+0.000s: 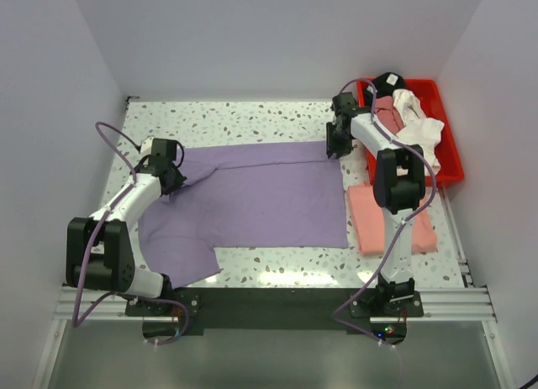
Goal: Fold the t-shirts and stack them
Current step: Fold the tshirt
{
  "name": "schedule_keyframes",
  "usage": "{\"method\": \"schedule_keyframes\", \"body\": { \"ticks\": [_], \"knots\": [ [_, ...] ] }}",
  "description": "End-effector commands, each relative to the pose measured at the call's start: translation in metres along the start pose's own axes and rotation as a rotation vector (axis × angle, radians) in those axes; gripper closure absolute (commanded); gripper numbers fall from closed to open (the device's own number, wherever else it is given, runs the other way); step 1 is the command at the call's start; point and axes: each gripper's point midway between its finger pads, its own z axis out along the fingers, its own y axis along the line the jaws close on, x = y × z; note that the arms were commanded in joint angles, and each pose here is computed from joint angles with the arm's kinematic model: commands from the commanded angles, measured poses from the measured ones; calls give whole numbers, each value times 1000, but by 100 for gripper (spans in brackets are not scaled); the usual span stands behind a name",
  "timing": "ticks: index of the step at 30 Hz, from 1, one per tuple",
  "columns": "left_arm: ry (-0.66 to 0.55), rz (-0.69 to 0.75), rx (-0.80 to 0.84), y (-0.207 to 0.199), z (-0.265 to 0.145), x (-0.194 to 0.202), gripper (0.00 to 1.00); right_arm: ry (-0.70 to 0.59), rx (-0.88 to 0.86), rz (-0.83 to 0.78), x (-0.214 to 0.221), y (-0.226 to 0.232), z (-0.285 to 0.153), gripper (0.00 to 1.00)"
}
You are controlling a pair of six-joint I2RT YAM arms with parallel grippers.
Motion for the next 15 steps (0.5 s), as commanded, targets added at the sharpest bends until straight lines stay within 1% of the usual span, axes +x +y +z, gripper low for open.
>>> {"method": "schedule_keyframes", "body": {
  "ticks": [1,8,15],
  "knots": [
    [-26,-3,4,-2,2,-3,100,-52,11,19,-18,1,-11,65],
    [-27,-3,1,-2,2,-4,100,-49,57,25,-19,-7,-6,66],
    [-26,-5,0,-2,3,-3,100,-37,41,25,-17,-3,-1,68]
  ]
}}
